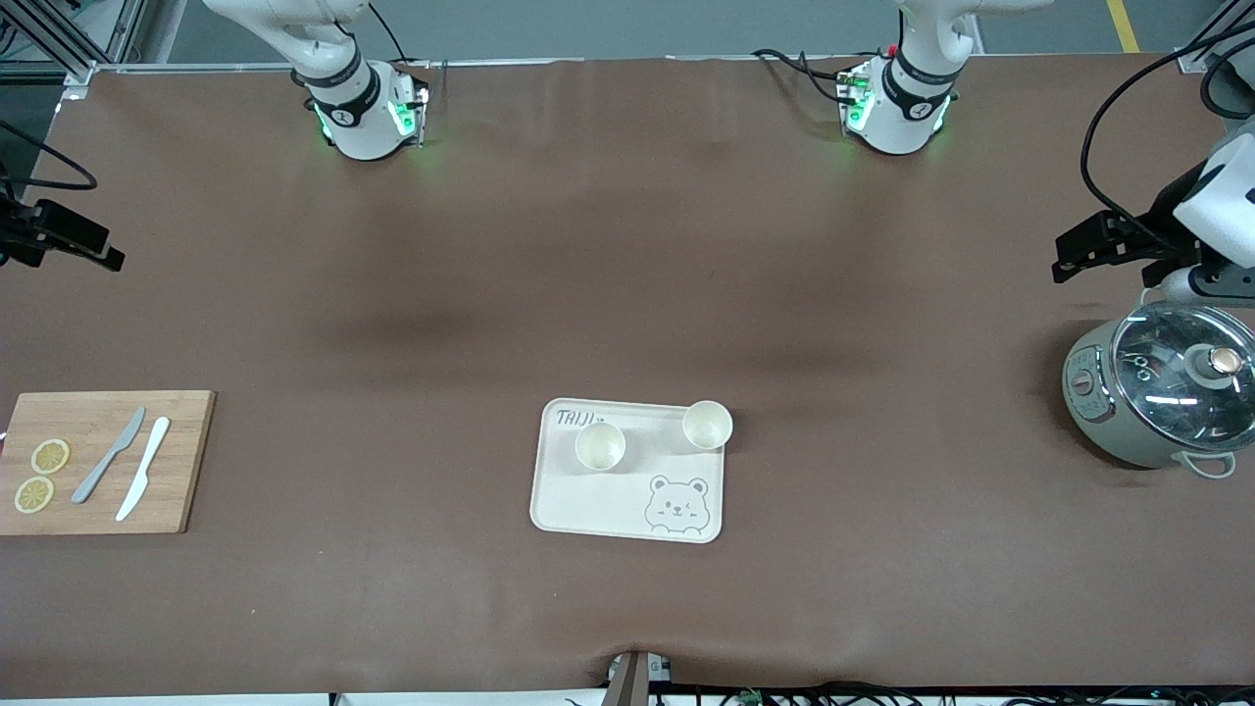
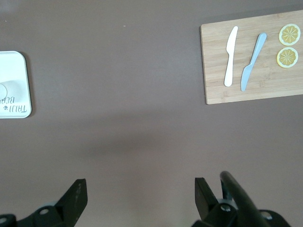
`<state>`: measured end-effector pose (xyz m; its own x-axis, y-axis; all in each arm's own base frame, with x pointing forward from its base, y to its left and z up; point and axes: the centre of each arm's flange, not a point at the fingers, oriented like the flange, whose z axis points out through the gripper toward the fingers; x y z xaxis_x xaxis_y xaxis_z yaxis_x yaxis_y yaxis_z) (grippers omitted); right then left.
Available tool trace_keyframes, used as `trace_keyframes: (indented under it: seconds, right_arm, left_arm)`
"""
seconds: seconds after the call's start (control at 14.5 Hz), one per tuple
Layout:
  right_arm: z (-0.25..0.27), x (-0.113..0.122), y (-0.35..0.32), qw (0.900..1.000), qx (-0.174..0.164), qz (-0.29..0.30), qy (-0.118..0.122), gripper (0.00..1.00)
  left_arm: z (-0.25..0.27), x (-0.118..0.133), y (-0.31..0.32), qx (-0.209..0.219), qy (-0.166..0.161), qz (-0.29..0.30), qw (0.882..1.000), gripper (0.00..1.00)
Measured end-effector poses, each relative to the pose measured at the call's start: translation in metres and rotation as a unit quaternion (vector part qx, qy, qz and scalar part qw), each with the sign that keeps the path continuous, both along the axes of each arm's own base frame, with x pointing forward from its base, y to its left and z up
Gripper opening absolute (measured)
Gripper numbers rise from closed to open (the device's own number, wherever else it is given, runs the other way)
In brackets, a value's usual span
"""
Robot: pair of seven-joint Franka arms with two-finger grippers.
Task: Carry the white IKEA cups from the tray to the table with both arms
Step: 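Reach the left gripper down to the cup on the tray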
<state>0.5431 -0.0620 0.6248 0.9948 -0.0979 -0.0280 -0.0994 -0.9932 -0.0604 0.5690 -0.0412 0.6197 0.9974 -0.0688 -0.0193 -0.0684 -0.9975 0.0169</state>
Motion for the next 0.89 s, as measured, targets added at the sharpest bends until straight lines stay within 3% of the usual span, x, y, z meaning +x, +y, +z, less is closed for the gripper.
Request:
trace_keyframes:
  seconds: [0.41, 0.55, 0.89]
  right_arm:
    - [-0.002, 0.000, 0.000, 1.000, 0.000, 0.000, 0.002, 1.00]
    - [-0.002, 0.000, 0.000, 1.000, 0.000, 0.000, 0.002, 1.00]
    - [-0.005, 0.001, 0.001, 1.000, 0.000, 0.001, 0.005, 1.00]
  left_arm:
    - [-0.009, 0.005, -0.016, -0.002, 0.002, -0.003, 1.000, 1.00]
    - [-0.027, 0.015, -0.047, -0.005, 0.002, 0.016, 1.000, 1.00]
    - [-0.104, 0.049, -0.154, -0.033, 0.018, -0.027, 0.999, 1.00]
